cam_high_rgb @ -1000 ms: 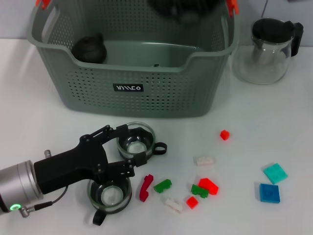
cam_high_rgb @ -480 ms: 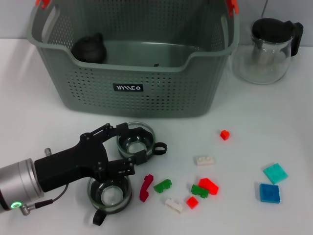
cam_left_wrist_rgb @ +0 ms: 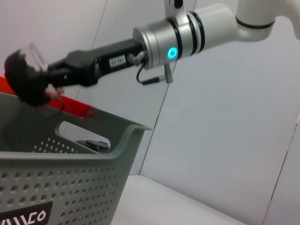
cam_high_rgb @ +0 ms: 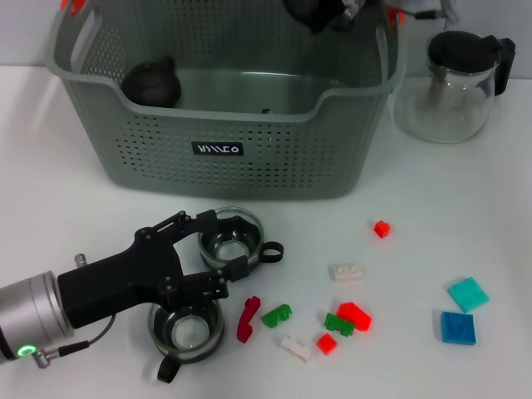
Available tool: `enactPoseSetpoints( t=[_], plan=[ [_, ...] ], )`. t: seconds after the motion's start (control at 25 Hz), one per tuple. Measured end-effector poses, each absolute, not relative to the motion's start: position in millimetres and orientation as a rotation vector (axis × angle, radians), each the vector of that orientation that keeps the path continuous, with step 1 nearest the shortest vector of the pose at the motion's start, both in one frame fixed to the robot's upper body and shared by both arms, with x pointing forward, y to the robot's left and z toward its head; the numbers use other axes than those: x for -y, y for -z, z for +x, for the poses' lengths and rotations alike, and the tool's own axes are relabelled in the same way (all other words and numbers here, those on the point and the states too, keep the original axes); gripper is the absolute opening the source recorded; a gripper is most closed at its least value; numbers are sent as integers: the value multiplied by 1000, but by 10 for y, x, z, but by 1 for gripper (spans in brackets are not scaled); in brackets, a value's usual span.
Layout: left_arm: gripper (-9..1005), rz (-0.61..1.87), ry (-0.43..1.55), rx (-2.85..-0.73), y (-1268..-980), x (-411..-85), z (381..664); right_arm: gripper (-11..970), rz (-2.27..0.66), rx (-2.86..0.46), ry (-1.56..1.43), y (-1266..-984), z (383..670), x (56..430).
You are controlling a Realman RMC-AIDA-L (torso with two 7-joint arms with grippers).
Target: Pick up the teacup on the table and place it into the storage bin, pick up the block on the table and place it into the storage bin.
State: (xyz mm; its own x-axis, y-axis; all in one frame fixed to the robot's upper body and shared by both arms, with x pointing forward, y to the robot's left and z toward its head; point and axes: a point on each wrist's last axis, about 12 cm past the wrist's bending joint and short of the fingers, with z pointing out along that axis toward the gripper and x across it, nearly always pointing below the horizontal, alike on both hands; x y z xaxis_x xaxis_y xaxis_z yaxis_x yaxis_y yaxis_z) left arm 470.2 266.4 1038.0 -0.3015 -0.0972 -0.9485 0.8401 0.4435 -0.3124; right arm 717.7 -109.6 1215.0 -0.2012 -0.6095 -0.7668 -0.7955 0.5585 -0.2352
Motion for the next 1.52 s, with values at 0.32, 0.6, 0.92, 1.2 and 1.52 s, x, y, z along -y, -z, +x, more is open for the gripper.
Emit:
enactPoseSetpoints(
  t=[0.32,0.6,0.92,1.2,1.52],
  plan=[
    [949,663,1074,-1612,-10368,-2656,4701,59,-1159,-1951,-250,-11936,7108,1124],
    [949,664,1073,-1613,-10367,-2657,4701,59,-1171,-1966,-254,-11861,7064,1108],
    [950,663,1073,-1616,-10362,-2659,4697,60,-1179,-1987,-252,-11855,7050,1112],
    [949,664,1073,-1618,-10361,-2659,4694,255,-1189,-1994,-238,-11886,7043,1089],
    [949,663,1077,-1617,-10360,-2658,4688,454,-1169,-1938,-267,-12093,7007,1103]
  ],
)
